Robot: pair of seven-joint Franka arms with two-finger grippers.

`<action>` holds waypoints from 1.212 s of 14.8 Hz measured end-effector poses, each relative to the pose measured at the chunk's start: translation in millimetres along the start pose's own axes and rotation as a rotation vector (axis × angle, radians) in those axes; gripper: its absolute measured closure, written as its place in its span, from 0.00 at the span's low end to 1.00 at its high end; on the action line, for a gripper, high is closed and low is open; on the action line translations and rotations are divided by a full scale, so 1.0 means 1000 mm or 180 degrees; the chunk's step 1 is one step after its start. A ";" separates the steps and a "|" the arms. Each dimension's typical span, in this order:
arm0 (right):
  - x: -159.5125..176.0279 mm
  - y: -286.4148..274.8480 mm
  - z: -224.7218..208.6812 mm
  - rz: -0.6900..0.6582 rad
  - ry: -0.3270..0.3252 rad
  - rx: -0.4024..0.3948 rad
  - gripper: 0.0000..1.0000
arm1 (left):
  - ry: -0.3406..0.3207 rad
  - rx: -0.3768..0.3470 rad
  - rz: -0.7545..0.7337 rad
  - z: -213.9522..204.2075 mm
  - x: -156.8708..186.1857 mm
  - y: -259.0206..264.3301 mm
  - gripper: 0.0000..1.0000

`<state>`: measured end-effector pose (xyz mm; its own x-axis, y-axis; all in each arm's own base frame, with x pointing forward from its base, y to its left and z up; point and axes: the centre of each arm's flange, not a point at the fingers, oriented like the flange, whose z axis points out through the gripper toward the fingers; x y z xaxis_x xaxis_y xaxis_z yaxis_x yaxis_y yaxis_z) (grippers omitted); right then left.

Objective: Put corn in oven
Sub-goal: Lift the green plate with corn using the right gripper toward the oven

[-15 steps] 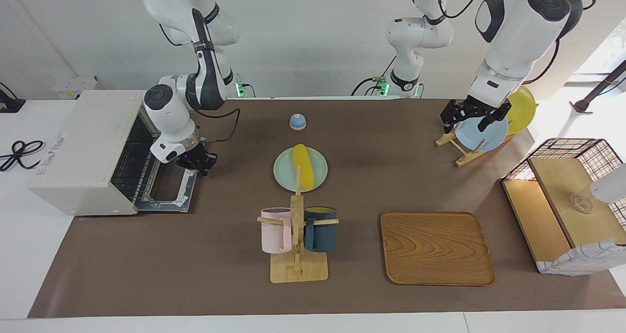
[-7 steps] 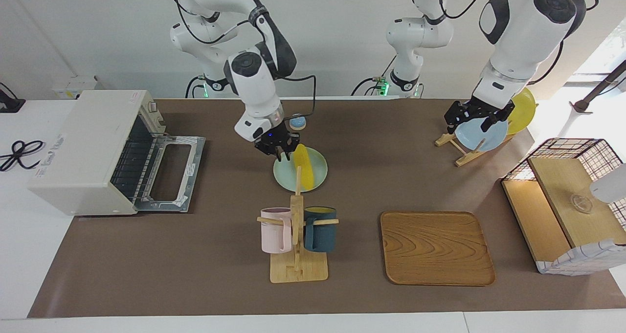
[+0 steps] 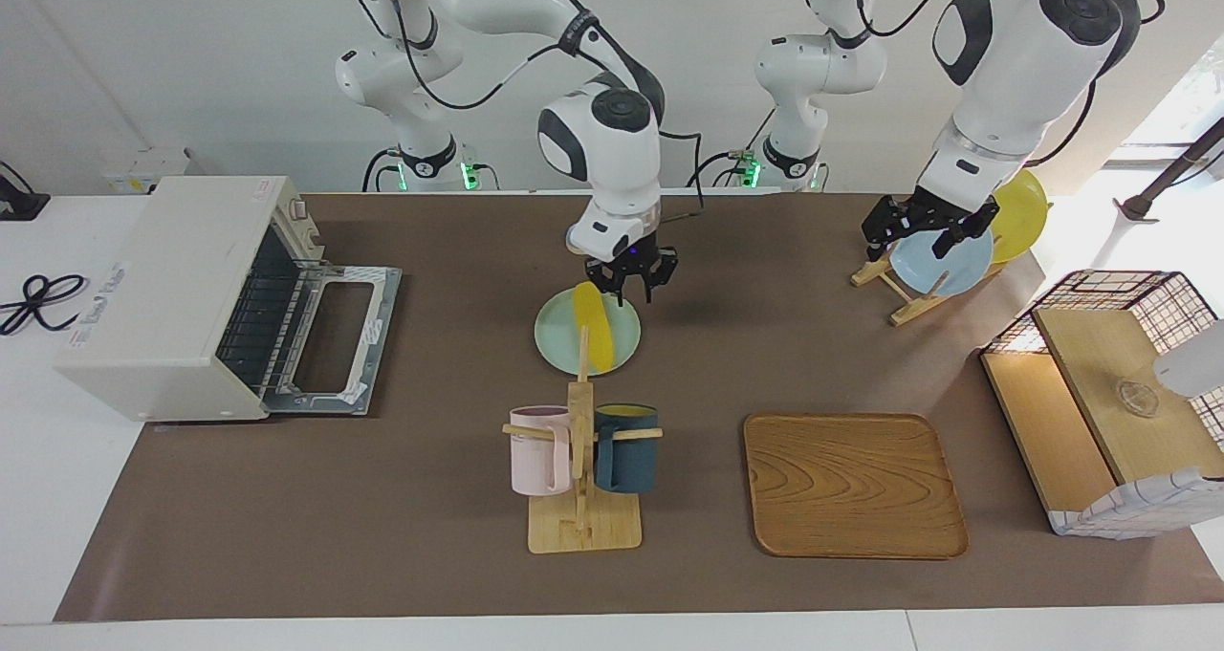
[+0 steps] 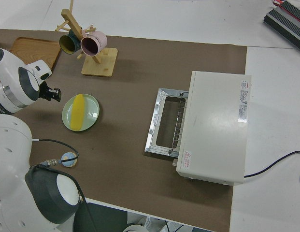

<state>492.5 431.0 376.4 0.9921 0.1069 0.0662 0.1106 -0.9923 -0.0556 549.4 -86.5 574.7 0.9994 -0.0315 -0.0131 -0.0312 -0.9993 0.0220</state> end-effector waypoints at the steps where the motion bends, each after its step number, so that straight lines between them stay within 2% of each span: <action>1: -0.003 -0.009 0.018 -0.0042 -0.0025 -0.0024 0.53 | 0.0000 0.0000 0.0015 0.000 0.000 0.000 0.00; 6: -0.002 -0.001 0.046 -0.0019 -0.0064 -0.0079 0.54 | -0.0004 0.0001 0.0128 0.000 0.000 0.002 0.00; 9: -0.013 0.006 0.066 -0.0022 -0.0051 -0.0072 0.56 | -0.0003 0.0001 0.0178 0.000 -0.001 0.004 0.00; 10: -0.016 0.008 0.071 -0.0026 -0.0056 -0.0075 0.62 | -0.0002 0.0001 0.0176 0.000 -0.001 0.004 0.00; 11: -0.018 0.008 0.074 -0.0029 -0.0061 -0.0077 0.62 | -0.0001 0.0001 0.0171 0.000 0.000 0.003 0.00; 12: -0.019 0.008 0.074 -0.0032 -0.0066 -0.0080 0.67 | -0.0001 0.0000 0.0165 0.000 0.000 0.002 0.00; 14: -0.022 0.009 0.073 -0.0037 -0.0071 -0.0082 0.89 | -0.0001 0.0000 0.0148 0.000 0.000 -0.001 0.00; 15: -0.021 0.010 0.069 -0.0040 -0.0057 -0.0085 0.97 | 0.0000 0.0000 0.0138 0.000 0.000 -0.003 0.00; 17: -0.022 0.012 0.062 -0.0103 -0.0042 -0.0154 0.97 | 0.0001 -0.0001 0.0123 0.000 0.001 -0.006 0.00; 18: -0.022 0.014 0.059 -0.0193 -0.0041 -0.0284 0.97 | 0.0002 -0.0001 0.0120 0.000 0.001 -0.006 0.00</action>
<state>475.6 418.3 315.3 0.9845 0.1671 0.0539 0.1653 -0.9855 0.0373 550.3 -80.4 574.7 0.9975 -0.0691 -0.0117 -0.0688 -0.9974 0.0226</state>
